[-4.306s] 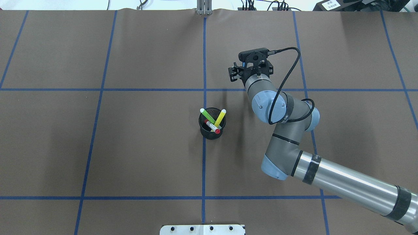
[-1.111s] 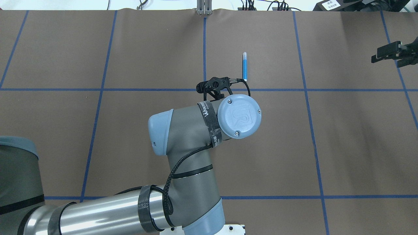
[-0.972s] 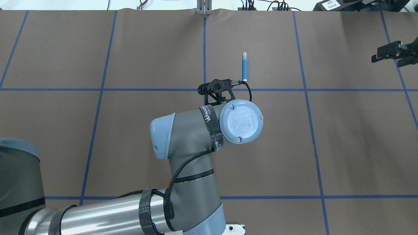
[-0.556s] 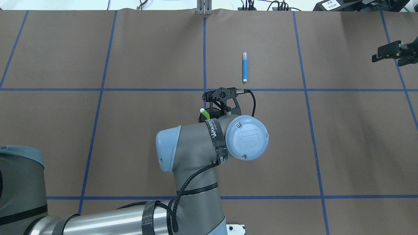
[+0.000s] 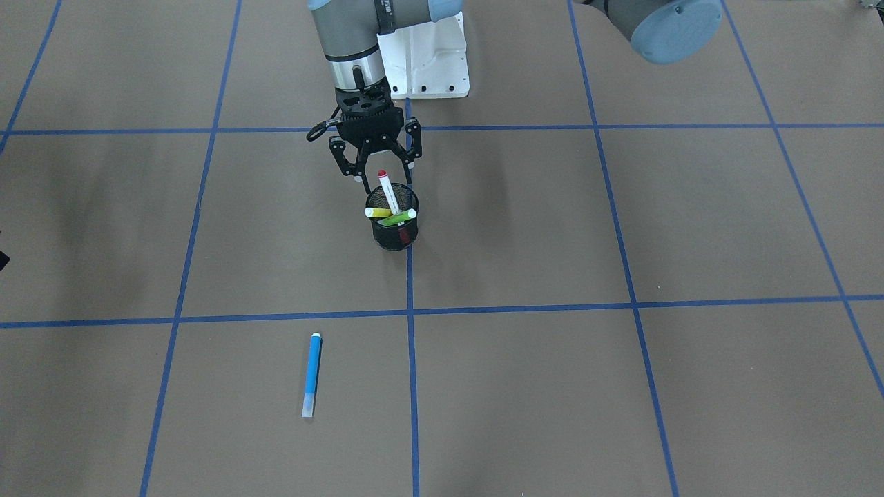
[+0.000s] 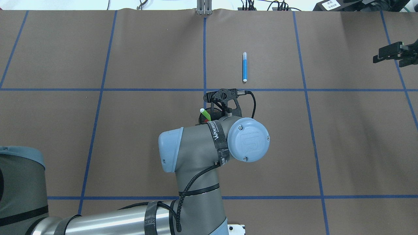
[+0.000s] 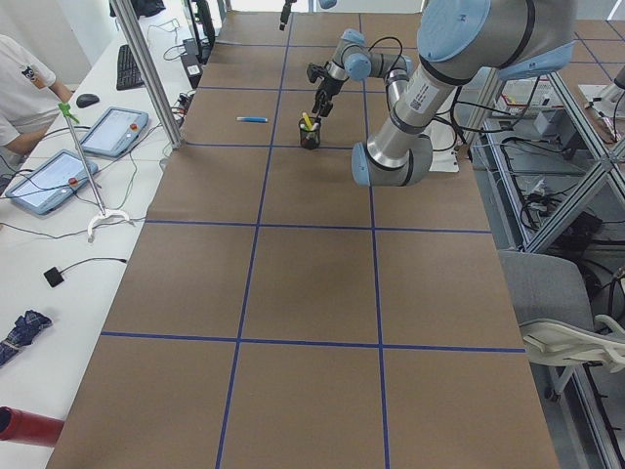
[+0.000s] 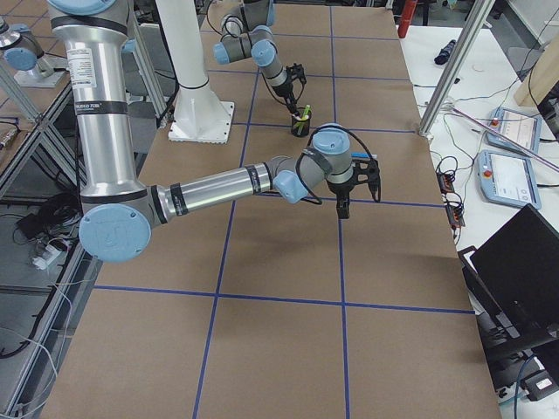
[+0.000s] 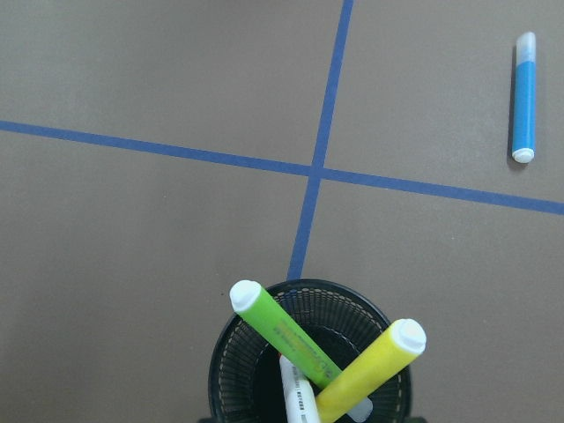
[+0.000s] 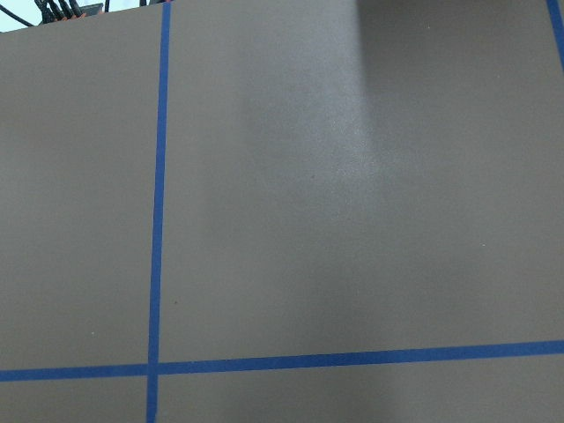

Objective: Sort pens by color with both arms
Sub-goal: 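Lower the left gripper into the cup and grasp the red-capped white marker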

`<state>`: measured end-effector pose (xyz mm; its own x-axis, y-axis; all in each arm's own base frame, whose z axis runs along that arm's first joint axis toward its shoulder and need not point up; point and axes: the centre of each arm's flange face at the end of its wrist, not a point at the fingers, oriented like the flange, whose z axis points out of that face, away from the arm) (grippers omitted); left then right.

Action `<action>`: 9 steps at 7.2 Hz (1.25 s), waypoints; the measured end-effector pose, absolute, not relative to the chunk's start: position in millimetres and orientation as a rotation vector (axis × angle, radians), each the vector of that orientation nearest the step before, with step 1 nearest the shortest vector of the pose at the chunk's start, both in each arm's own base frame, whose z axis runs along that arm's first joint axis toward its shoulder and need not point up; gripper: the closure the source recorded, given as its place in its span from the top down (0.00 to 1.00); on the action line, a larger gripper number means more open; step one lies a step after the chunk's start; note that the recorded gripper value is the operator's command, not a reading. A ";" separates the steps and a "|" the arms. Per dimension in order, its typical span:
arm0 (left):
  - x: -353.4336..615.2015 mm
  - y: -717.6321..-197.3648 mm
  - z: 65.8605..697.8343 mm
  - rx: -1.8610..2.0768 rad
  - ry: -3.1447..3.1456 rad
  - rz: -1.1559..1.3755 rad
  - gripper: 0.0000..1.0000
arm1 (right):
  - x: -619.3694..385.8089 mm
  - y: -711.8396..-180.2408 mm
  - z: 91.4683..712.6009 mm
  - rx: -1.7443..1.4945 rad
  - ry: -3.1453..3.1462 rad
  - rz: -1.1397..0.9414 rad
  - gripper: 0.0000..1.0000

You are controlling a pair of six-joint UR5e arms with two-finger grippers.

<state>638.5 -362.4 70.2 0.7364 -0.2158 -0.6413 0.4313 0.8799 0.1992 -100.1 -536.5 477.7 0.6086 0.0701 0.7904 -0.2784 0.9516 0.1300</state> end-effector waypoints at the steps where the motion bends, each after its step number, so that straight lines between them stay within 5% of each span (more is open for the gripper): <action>1: 641.2 -362.8 72.1 0.349 0.647 -0.362 0.58 | -99.9 -536.2 478.1 0.250 -0.896 0.204 1.00; 3: 643.0 -362.0 72.0 0.345 0.646 -0.362 0.03 | -100.1 -536.1 478.3 0.250 -0.896 0.203 1.00; 8: 640.9 -358.8 64.2 0.324 0.661 -0.362 0.00 | -101.0 -536.3 477.9 0.249 -0.896 0.201 1.00; 9: 639.2 -357.6 58.9 0.319 0.670 -0.360 0.25 | -101.2 -536.4 477.6 0.250 -0.896 0.201 1.00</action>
